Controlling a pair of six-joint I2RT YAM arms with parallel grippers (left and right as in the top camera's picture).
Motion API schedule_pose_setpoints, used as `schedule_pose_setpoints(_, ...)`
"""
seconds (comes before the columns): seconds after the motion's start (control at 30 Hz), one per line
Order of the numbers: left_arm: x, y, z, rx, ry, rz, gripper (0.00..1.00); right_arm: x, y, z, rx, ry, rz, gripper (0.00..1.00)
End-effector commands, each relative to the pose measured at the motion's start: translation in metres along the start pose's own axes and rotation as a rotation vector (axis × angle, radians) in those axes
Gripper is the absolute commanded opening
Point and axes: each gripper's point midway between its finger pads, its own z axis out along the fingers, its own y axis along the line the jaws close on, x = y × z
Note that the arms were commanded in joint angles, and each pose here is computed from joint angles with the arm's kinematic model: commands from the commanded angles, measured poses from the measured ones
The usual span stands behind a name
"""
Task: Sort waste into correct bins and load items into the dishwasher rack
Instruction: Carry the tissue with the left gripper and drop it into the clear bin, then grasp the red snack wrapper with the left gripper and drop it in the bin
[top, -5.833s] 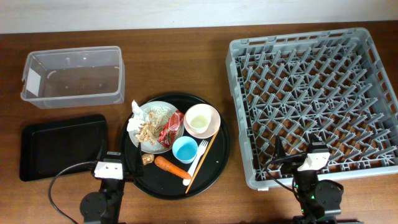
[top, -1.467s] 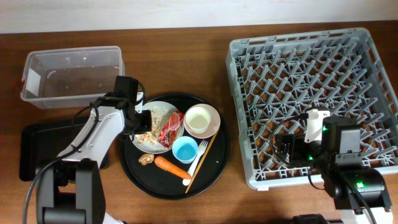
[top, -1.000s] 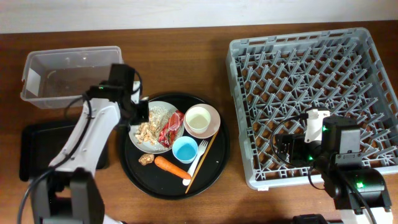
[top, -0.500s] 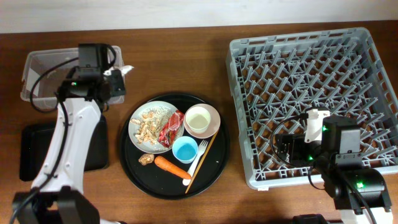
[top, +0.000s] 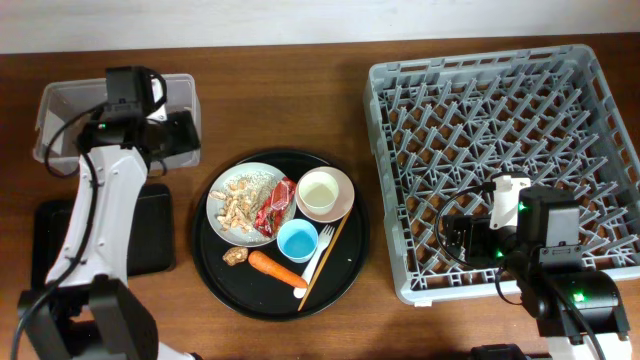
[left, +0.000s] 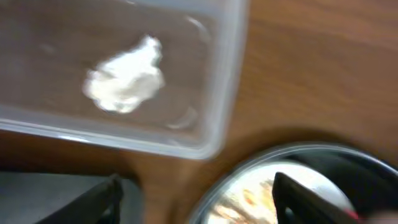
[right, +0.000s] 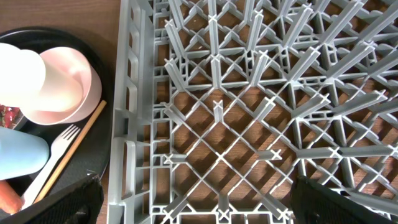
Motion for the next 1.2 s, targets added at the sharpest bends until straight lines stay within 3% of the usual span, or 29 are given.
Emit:
schedule_pose_setpoints(0.0,0.036,-0.069,-0.029,0.311,0.142,0.04,0.69,-0.007,0.003,-0.005,-0.011,-0.022,0.0,0.99)
schedule_pose_setpoints(0.23,0.124,-0.1,-0.015,0.286,0.389,0.161,0.68,-0.007,0.003,-0.005,-0.011,-0.022,0.0,0.99)
schedule_pose_setpoints(0.4,0.177,-0.097,0.001,0.261,0.529,0.186,0.65,-0.007,0.003,-0.005,-0.011,-0.022,0.0,0.99)
schedule_pose_setpoints(0.83,0.202,-0.095,0.029,0.286,0.515,0.179,0.59,-0.007,0.003,-0.005,-0.011,-0.022,0.0,0.99)
schedule_pose_setpoints(1.17,0.21,-0.111,0.039,0.314,0.505,0.188,0.39,-0.007,0.003,-0.005,-0.011,-0.022,0.0,0.99)
